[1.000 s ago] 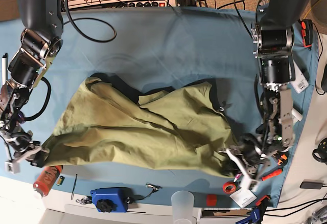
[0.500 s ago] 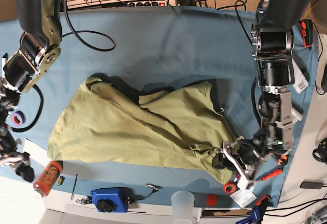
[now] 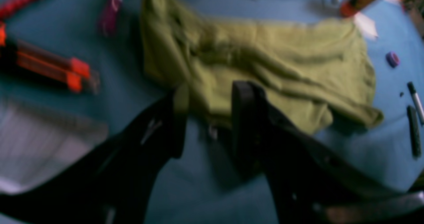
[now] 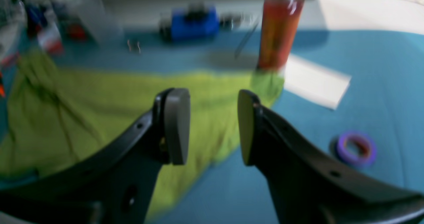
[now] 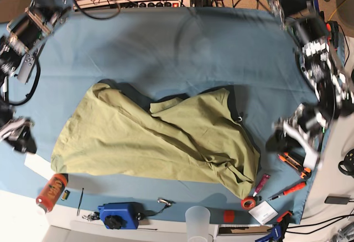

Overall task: Layout the t-shirt on the table in an organized manner, then fold the t-shirt properly
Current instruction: 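Lower the shirt flat onto the table and open both grippers, then reach the right gripper to the shirt's bunched edge and grasp it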

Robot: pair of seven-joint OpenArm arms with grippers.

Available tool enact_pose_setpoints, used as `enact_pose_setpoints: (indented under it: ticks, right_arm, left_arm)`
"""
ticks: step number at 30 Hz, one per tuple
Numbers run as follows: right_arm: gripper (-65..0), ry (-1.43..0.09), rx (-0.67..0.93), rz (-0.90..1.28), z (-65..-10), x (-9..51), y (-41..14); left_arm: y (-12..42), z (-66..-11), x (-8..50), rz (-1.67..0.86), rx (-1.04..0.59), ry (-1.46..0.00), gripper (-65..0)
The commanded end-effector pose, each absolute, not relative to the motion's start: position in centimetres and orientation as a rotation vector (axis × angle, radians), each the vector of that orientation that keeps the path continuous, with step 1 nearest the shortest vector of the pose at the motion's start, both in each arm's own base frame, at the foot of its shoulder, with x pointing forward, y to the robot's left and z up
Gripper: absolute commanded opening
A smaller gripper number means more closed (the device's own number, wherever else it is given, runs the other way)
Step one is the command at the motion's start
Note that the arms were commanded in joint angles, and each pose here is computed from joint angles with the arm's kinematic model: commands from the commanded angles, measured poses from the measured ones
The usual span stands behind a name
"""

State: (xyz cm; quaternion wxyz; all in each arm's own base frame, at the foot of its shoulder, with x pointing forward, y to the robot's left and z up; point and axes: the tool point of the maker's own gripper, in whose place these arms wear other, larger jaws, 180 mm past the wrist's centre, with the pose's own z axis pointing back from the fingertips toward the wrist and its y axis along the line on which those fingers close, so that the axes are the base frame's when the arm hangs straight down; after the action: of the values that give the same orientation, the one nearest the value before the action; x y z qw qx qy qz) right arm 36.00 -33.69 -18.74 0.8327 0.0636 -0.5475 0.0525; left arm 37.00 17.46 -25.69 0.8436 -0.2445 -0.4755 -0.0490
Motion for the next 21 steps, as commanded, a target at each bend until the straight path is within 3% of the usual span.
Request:
enact_pose_setpoints:
  ticks: [1, 10, 17, 21]
  right_arm:
    - [-40.6, -1.206, 0.113, 0.141, -17.1, 35.8, -33.6]
    - [-40.6, -0.983, 0.087, 0.189, -23.8, 30.5, -32.6]
    - [-40.6, -0.755, 0.068, 0.354, -29.9, 29.4, -28.6]
    - [-40.6, -0.773, -0.006, 0.503, -31.3, 31.0, -26.0]
  left_arm:
    - [18.2, -23.6, 36.8, -0.111, -0.507, -1.081, -44.0]
    - [25.0, -22.2, 27.8, -0.004, -0.298, -1.177, -44.0]
    - [27.9, -23.5, 24.4, 0.067, -0.222, -1.125, -44.0]
    - [27.9, -24.0, 23.9, 0.070, -0.224, -1.106, -44.0]
